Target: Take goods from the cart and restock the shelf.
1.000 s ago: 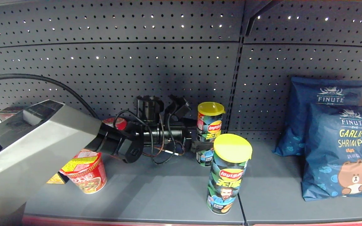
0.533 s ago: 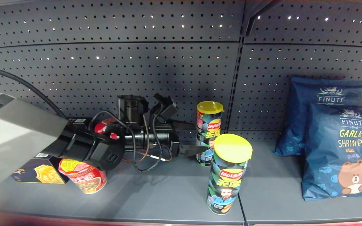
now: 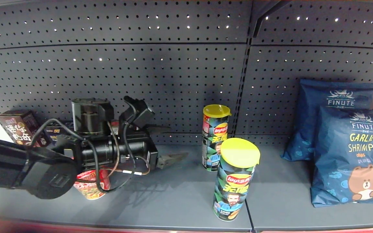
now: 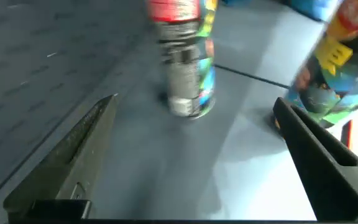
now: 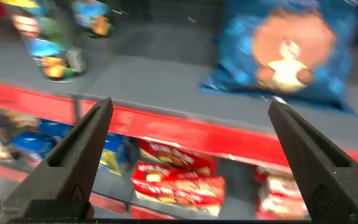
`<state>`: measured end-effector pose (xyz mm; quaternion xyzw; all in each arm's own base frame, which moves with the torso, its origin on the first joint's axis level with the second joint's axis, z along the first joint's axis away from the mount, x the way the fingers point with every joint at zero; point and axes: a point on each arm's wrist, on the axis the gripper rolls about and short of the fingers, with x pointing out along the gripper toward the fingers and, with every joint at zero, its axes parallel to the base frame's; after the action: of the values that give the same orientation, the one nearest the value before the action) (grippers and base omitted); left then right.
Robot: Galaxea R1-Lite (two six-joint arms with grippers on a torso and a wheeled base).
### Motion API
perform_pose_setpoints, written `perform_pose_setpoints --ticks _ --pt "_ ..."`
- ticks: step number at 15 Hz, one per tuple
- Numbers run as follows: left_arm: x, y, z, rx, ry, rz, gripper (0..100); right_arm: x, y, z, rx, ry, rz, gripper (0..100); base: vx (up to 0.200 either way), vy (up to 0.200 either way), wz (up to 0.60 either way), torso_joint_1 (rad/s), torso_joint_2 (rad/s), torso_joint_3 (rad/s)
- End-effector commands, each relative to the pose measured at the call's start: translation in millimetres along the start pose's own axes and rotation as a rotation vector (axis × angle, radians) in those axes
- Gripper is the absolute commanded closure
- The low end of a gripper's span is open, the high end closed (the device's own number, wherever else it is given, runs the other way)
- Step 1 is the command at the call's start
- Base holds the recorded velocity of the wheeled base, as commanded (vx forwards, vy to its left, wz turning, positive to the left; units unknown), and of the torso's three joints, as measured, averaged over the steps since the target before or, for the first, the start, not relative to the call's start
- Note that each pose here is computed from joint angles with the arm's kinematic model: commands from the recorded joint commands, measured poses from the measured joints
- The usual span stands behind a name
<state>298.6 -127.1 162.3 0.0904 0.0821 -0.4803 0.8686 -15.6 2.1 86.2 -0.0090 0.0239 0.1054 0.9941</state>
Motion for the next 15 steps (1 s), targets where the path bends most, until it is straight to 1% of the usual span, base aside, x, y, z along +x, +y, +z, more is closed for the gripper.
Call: perform_pose_setpoints --ticks 1,2,3,4,5,6,8,9,11,12,15 --pt "-37 -26.5 31.1 -0.012 -0.066 0.071 0 4 -1 22 0.006 0.045 -0.024 0 0.0 0.0 0.0 0.0 0.0 0.0" --pt "-50 -39.5 35.2 -0.021 -0.052 0.092 0 15 -3 44 0.014 0.095 0.0 0 0.0 0.0 0.0 0.0 0.0 0.0" --pt "-66 -57.2 34.6 -0.036 -0.005 0.1 0 31 -5 66 0.019 0.158 0.056 0 0.0 0.0 0.0 0.0 0.0 0.0" --pt "-75 -71.1 34.5 -0.038 0.02 0.111 0 43 -4 75 0.017 0.196 0.12 0 0.0 0.0 0.0 0.0 0.0 0.0" --pt "-84 -80.0 34.1 -0.039 0.041 0.143 0 54 -3 79 0.018 0.242 0.176 0 0.0 0.0 0.0 0.0 0.0 0.0" --pt "-88 -82.2 32.3 -0.045 0.064 0.178 0 62 -1 82 0.014 0.278 0.206 0 0.0 0.0 0.0 0.0 0.0 0.0" --pt "-90 -81.3 31.6 -0.045 0.078 0.239 0 93 2 92 -0.003 0.38 0.212 0 0.0 0.0 0.0 0.0 0.0 0.0" --pt "-90 -81.6 29.8 -0.048 0.084 0.241 0 106 7 93 -0.012 0.418 0.214 0 0.0 0.0 0.0 0.0 0.0 0.0" --pt "-91 -81.0 28.0 -0.052 0.091 0.254 0 129 19 85 -0.038 0.476 0.221 0 0.0 0.0 0.0 0.0 0.0 0.0" --pt "-90 -80.7 27.7 -0.055 0.092 0.258 0 141 27 76 -0.048 0.519 0.237 0 0.0 0.0 0.0 0.0 0.0 0.0" --pt "-91 -78.6 25.7 -0.064 0.099 0.272 0 167 34 64 -0.064 0.582 0.231 0 0.0 0.0 0.0 0.0 0.0 0.0"
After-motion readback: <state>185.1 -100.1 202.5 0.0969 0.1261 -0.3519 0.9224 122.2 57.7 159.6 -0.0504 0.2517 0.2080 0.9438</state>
